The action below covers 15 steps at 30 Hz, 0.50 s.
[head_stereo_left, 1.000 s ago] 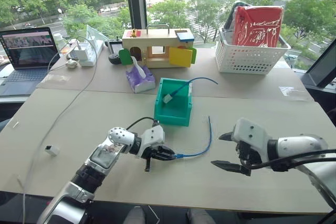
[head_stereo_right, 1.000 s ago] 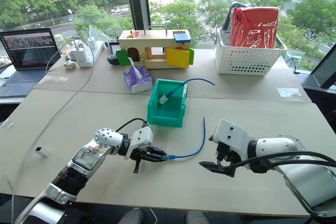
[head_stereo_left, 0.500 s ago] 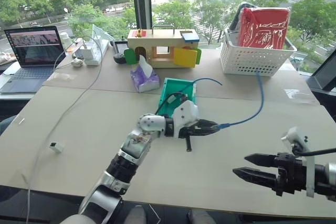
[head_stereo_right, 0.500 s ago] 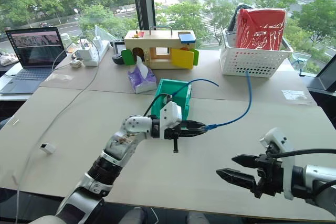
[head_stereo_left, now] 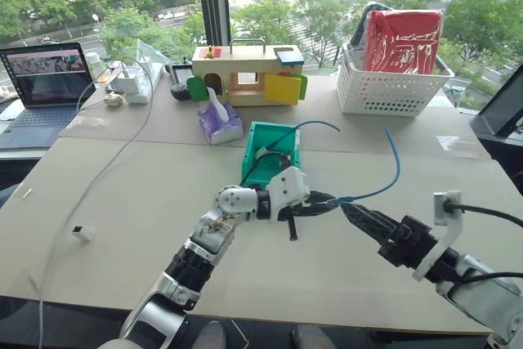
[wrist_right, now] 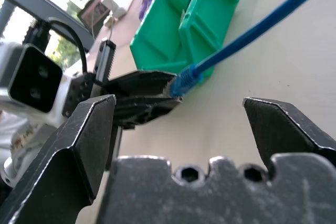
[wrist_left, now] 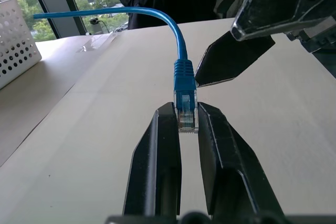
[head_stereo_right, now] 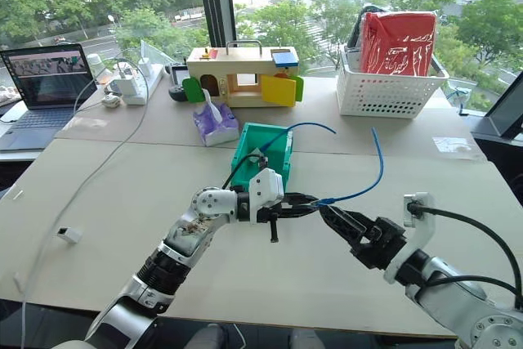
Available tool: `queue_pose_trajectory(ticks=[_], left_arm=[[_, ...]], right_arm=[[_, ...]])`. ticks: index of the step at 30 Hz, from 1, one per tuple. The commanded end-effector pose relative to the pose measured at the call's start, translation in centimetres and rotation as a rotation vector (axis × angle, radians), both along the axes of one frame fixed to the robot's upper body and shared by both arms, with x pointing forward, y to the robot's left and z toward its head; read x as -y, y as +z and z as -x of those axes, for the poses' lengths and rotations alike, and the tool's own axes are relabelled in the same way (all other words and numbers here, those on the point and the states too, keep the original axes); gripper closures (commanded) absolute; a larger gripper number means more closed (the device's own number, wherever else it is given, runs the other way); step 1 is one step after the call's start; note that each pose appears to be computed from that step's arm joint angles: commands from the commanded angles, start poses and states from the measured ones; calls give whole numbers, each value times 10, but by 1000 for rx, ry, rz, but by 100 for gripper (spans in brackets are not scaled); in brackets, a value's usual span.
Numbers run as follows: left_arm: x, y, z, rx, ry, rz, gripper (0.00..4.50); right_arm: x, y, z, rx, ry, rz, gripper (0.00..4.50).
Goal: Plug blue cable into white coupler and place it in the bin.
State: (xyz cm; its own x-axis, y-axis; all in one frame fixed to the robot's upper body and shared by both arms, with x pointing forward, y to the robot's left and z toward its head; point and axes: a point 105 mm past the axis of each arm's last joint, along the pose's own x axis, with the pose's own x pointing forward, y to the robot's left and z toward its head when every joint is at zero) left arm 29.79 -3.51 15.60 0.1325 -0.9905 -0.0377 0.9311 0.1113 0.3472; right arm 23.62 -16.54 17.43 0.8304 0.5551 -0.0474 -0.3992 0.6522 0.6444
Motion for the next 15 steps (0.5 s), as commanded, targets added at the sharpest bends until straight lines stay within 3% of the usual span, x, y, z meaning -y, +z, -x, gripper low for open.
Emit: queue_pose_trajectory(ticks=[1, 15], left_arm=[[0, 11, 3, 21, 1, 35, 444], [-3, 9, 6, 19, 0, 16, 444]], right_arm=[[-3, 13, -2, -9, -8, -79, 0], [-7, 4, -13, -90, -28, -203, 0]])
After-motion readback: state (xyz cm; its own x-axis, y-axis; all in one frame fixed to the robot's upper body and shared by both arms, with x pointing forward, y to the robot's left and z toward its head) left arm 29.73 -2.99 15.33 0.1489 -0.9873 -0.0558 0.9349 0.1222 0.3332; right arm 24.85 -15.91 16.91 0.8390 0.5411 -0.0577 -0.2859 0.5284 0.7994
